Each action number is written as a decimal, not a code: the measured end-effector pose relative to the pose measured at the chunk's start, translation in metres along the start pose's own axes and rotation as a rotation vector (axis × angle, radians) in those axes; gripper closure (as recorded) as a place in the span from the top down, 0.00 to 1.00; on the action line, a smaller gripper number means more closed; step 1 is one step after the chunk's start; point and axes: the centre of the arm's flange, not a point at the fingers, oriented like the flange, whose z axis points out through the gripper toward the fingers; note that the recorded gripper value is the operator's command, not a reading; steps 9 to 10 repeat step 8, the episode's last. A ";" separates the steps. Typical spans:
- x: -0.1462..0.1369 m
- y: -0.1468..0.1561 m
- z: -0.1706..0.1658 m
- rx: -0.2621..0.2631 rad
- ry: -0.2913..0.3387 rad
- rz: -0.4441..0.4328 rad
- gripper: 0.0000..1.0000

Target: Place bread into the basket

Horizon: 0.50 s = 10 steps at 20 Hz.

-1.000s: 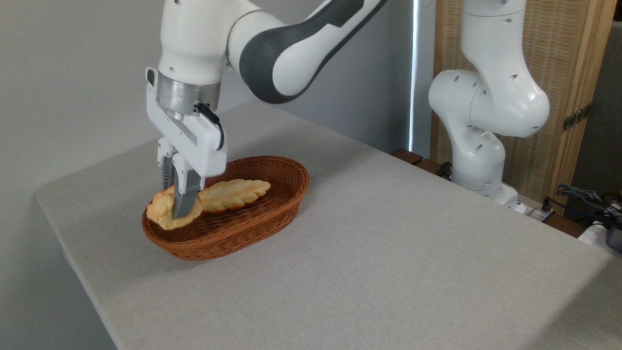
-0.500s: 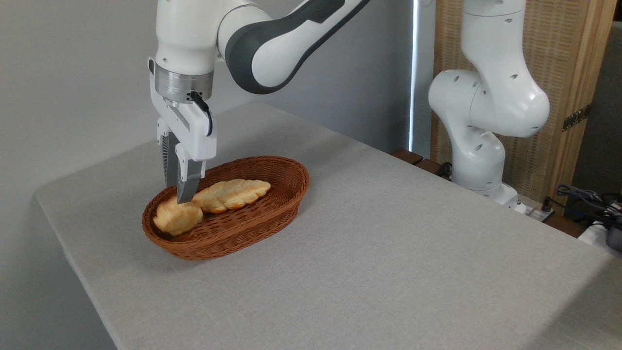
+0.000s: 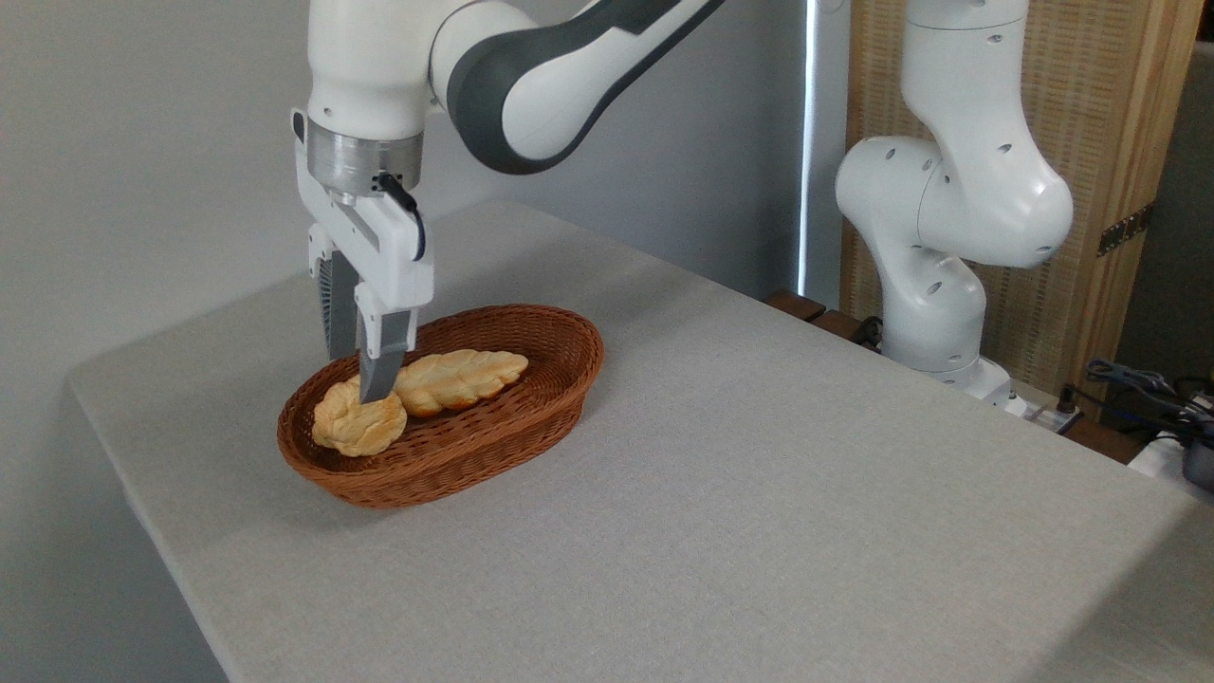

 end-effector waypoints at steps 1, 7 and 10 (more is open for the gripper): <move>-0.005 -0.004 -0.007 0.003 -0.014 -0.007 1.00; -0.032 -0.027 -0.050 0.026 -0.105 -0.037 1.00; -0.036 -0.032 -0.054 0.023 -0.114 -0.049 1.00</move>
